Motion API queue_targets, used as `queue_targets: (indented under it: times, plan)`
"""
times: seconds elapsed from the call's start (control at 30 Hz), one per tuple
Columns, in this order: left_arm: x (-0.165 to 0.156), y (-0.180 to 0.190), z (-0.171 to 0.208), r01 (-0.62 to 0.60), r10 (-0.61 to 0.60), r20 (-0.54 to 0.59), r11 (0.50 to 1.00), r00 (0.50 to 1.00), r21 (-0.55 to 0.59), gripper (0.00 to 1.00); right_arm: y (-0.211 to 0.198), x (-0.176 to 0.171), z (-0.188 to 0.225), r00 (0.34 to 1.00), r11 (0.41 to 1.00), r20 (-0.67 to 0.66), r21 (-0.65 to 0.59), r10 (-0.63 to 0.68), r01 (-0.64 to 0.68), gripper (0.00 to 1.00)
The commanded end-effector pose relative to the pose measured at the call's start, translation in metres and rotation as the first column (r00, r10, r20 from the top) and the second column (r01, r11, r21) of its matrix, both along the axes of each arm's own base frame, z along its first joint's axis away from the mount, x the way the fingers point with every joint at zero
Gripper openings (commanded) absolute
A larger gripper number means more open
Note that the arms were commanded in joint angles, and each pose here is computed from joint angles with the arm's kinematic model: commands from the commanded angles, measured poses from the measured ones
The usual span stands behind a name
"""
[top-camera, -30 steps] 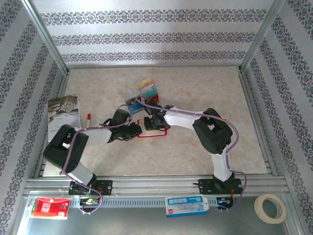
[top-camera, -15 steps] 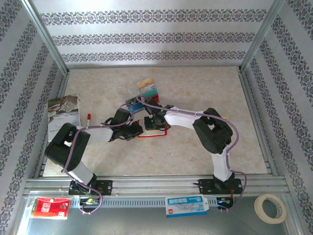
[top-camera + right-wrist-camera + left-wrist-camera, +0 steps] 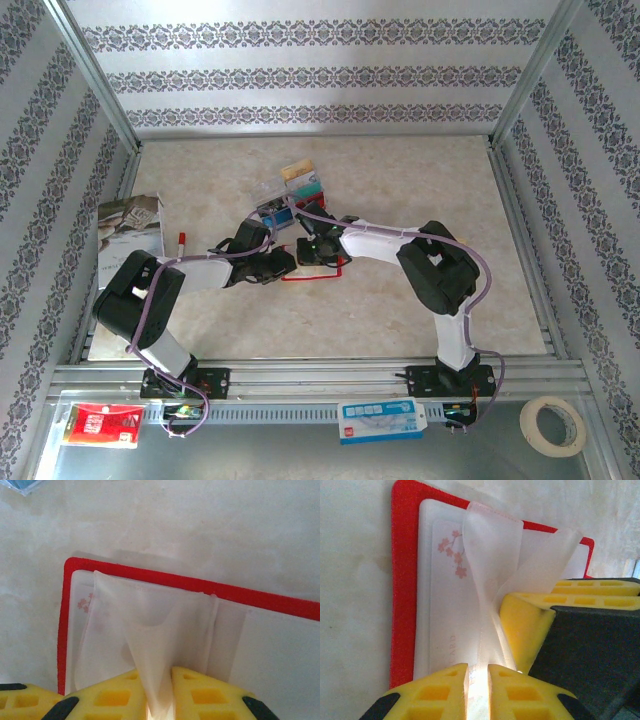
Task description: Take the credit cards out of the card holder
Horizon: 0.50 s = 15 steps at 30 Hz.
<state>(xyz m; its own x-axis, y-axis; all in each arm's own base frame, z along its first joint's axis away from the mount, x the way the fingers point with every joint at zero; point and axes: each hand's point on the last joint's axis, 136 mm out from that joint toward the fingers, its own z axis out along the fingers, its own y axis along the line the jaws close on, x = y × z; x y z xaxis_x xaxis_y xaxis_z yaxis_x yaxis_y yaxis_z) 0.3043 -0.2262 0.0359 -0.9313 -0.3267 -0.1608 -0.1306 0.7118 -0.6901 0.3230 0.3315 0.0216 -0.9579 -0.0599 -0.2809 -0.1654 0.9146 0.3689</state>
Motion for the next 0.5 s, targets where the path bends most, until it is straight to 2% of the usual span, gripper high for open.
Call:
queue_targets:
  times: [0.0,0.13,0.23,0.47]
  plan:
    - [0.001,-0.006,-0.001,0.015,-0.015,0.005,1.000,1.000,0.004,0.17,-0.004,-0.013,-0.002,0.997,0.999,-0.071,0.046,-0.016,0.019,0.20]
    - [0.004,-0.011,0.003,0.020,-0.020,0.012,1.000,1.000,-0.024,0.17,0.001,-0.004,0.030,0.998,0.985,-0.043,0.167,-0.038,0.045,0.21]
    - [0.009,-0.024,0.021,0.054,-0.051,0.042,0.994,0.998,-0.095,0.17,-0.002,0.003,0.059,0.997,0.970,0.020,0.231,-0.079,0.072,0.23]
    - [0.019,-0.048,0.033,0.122,-0.112,0.071,0.982,0.991,-0.143,0.17,-0.037,0.014,0.096,0.969,0.939,0.115,0.295,-0.217,0.175,0.26]
